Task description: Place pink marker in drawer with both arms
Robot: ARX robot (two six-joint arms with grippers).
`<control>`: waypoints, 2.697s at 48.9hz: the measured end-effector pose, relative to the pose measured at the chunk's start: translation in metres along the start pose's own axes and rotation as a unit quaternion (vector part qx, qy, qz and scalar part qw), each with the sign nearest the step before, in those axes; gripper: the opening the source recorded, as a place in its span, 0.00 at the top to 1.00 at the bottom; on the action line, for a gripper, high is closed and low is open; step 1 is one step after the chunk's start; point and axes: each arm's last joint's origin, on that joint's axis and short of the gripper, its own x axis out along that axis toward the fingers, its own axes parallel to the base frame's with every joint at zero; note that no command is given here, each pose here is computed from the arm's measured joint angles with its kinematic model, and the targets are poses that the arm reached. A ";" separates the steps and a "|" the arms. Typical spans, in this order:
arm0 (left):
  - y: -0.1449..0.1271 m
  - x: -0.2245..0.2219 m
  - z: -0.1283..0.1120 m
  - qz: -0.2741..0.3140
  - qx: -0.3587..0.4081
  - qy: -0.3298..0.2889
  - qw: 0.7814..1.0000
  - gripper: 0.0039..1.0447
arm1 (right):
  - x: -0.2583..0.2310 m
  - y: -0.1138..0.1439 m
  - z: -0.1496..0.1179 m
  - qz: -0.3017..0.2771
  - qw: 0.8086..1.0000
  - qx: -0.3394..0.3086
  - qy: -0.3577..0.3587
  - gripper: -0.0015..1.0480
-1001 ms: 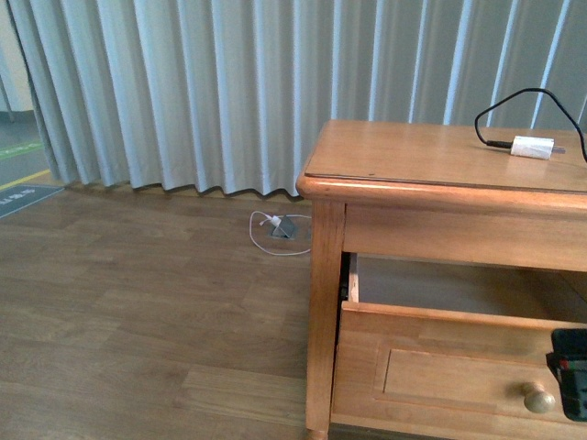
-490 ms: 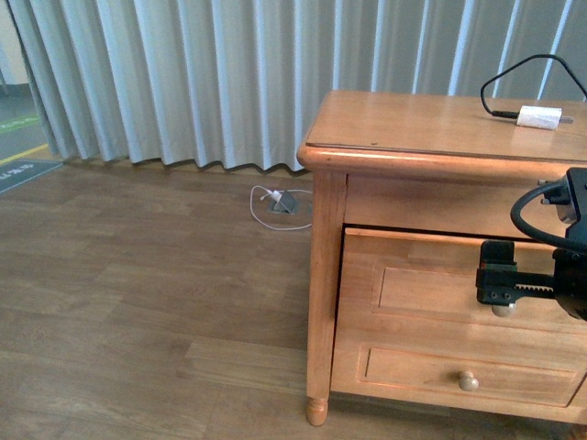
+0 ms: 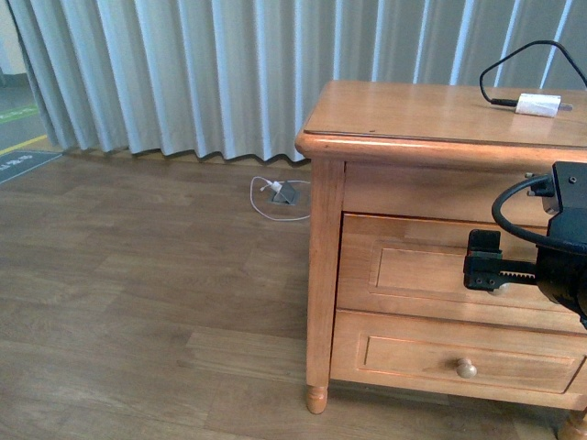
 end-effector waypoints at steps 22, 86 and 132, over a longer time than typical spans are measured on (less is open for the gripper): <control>0.000 0.000 0.000 0.000 0.000 0.000 1.000 0.05 | -0.050 -0.012 0.031 0.026 1.000 0.004 0.006 0.08; 0.000 0.000 0.000 0.000 0.000 0.000 1.000 0.05 | -0.289 -0.052 0.022 0.070 0.984 -0.020 -0.164 0.98; 0.000 0.000 0.000 0.000 0.000 0.000 1.000 0.05 | -0.294 -0.056 -0.020 0.068 0.984 -0.021 -0.165 0.99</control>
